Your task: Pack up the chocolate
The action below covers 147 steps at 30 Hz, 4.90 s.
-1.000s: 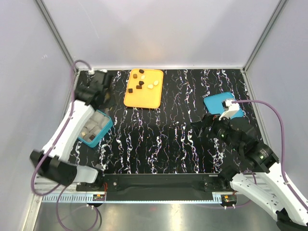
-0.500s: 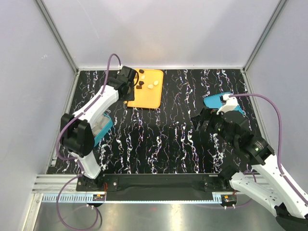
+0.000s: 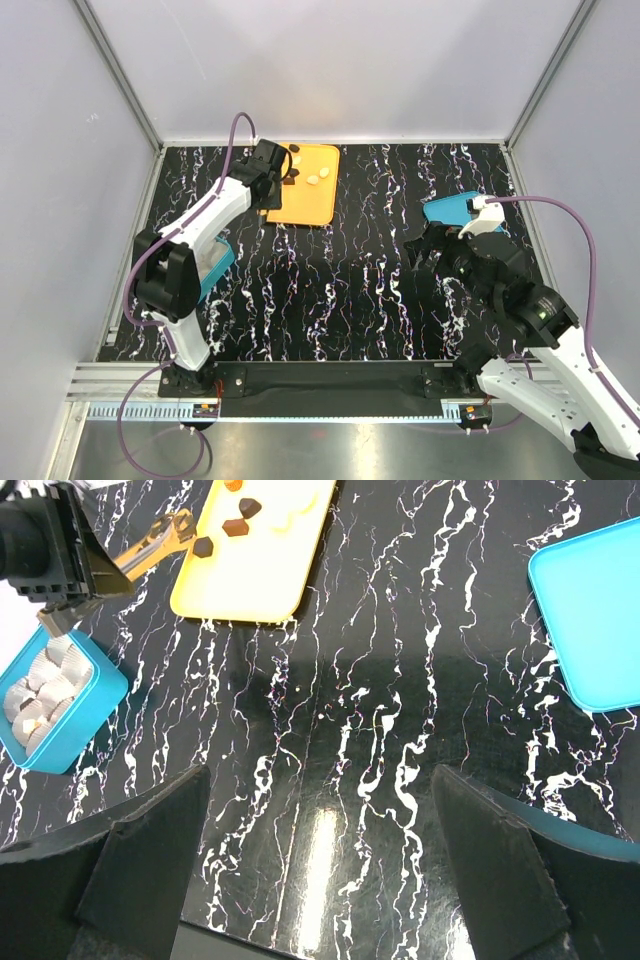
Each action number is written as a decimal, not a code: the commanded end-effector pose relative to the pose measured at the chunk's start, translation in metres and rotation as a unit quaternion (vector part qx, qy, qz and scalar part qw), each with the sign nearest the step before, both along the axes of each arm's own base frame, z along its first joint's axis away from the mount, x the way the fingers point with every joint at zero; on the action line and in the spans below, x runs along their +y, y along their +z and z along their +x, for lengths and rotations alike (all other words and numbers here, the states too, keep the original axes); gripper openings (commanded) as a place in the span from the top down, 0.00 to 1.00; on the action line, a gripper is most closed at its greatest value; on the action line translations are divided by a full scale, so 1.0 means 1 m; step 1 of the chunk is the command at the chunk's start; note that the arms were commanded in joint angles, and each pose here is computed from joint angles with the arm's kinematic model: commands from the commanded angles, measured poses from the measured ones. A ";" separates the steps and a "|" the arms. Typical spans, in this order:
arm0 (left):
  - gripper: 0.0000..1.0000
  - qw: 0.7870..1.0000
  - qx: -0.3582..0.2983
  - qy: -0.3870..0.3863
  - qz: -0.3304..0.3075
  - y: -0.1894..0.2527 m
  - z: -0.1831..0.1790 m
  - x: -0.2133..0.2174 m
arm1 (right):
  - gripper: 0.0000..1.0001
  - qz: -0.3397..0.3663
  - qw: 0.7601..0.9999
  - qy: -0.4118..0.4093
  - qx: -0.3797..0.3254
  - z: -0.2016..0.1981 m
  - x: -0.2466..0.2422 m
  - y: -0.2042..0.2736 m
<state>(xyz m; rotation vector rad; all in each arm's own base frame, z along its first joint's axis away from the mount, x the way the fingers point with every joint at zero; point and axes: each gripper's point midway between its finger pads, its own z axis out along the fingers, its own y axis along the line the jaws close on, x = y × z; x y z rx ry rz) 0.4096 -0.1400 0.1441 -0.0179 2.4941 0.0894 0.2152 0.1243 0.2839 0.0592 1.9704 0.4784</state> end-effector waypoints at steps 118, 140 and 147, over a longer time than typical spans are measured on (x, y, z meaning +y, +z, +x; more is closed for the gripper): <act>0.69 0.972 0.142 0.185 -0.024 0.012 -0.235 0.128 | 0.00 0.017 0.997 0.022 -0.070 -0.016 -0.010 0.017; 0.59 0.972 0.135 0.193 -0.026 0.023 -0.242 0.130 | 0.00 0.013 0.998 0.019 -0.066 -0.015 -0.010 0.011; 0.59 0.976 0.095 0.193 -0.024 0.057 -0.229 0.134 | 0.00 0.017 0.997 0.022 -0.067 -0.015 -0.009 0.013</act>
